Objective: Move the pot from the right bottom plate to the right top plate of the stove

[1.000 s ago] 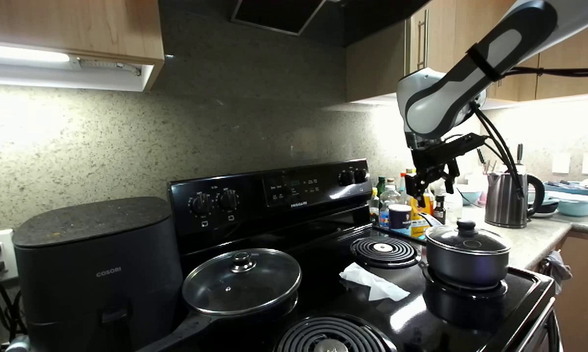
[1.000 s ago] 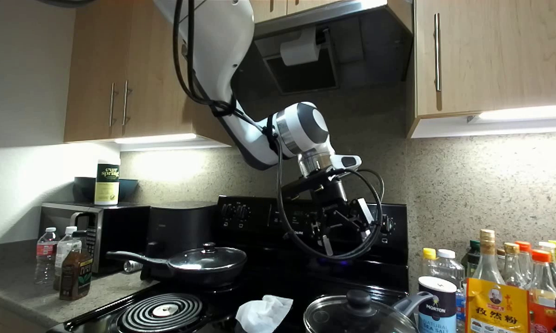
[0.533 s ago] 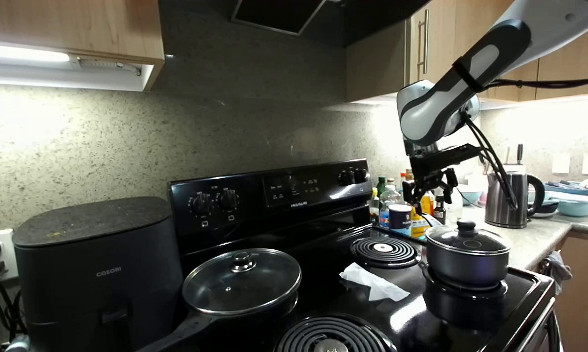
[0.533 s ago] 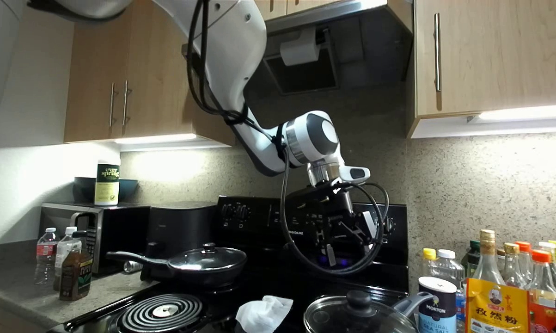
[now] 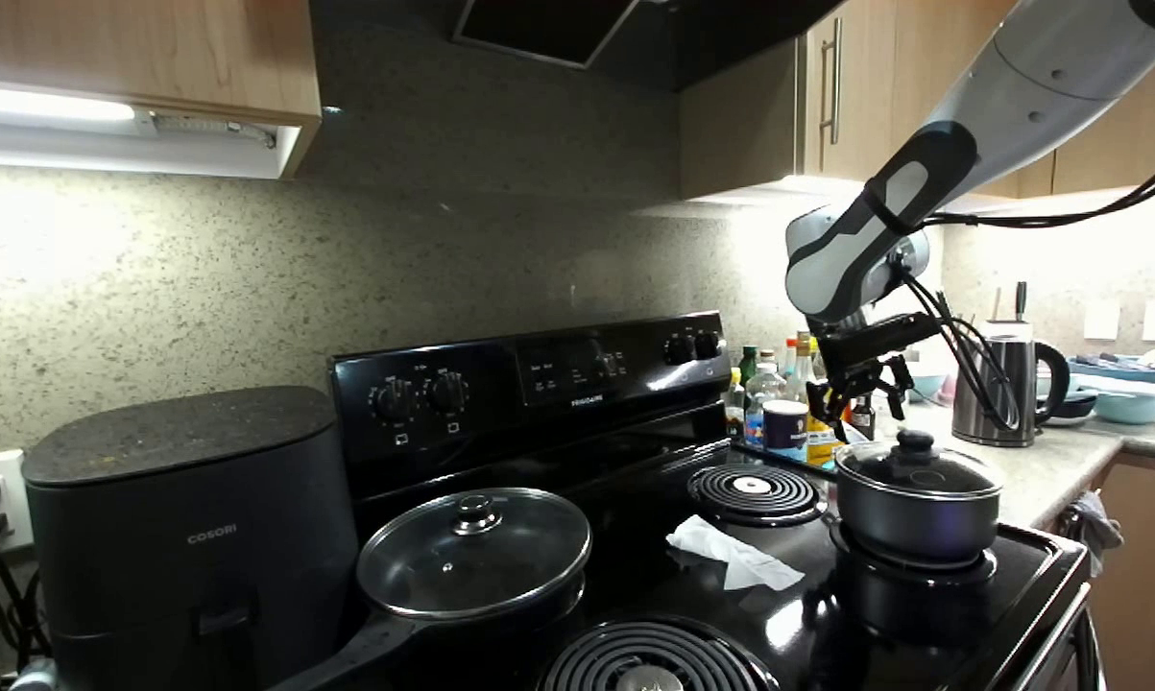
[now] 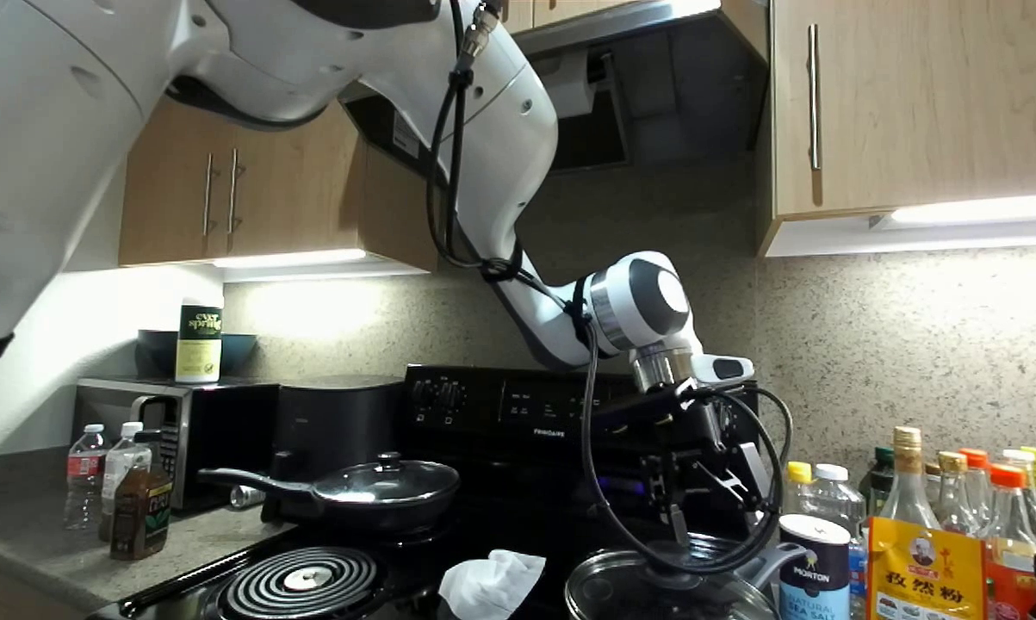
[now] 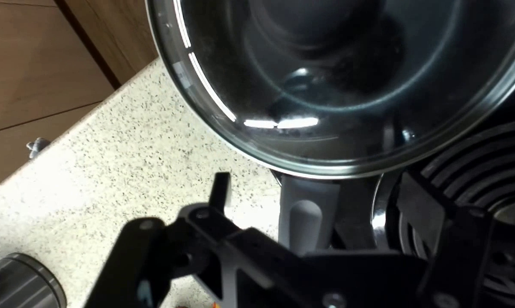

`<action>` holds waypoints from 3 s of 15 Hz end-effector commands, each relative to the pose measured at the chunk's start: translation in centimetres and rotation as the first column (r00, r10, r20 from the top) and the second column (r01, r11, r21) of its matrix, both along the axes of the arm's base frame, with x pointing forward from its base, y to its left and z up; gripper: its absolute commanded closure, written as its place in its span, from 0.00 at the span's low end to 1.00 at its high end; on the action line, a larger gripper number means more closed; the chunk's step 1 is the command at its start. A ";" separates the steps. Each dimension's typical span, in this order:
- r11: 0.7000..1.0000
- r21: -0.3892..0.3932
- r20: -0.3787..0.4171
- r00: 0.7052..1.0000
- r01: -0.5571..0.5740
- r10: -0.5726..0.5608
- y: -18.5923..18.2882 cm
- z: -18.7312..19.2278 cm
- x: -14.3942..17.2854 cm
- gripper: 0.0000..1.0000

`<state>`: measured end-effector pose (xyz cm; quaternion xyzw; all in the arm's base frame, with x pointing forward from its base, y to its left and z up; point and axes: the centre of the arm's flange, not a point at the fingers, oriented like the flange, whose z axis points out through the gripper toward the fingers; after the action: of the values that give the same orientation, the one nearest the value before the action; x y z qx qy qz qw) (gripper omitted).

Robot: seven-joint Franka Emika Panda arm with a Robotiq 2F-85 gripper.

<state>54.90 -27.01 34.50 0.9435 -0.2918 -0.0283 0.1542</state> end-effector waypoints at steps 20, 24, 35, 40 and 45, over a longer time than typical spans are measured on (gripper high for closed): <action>0.994 0.085 -0.064 0.996 0.064 -0.059 -3.6 -5.6 4.1 0.72; 0.996 0.003 -0.079 0.993 0.093 -0.092 -3.2 -4.4 4.3 0.88; 0.966 -0.217 -0.136 0.984 -0.139 0.111 5.1 -1.2 8.0 1.00; 0.917 -0.258 -0.194 0.946 -0.305 0.260 9.4 -2.6 9.4 1.00; 0.880 -0.285 -0.216 0.920 -0.381 0.328 12.1 -2.9 11.5 1.00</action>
<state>65.63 -15.04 30.74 0.9390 -0.1270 -0.0296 0.3183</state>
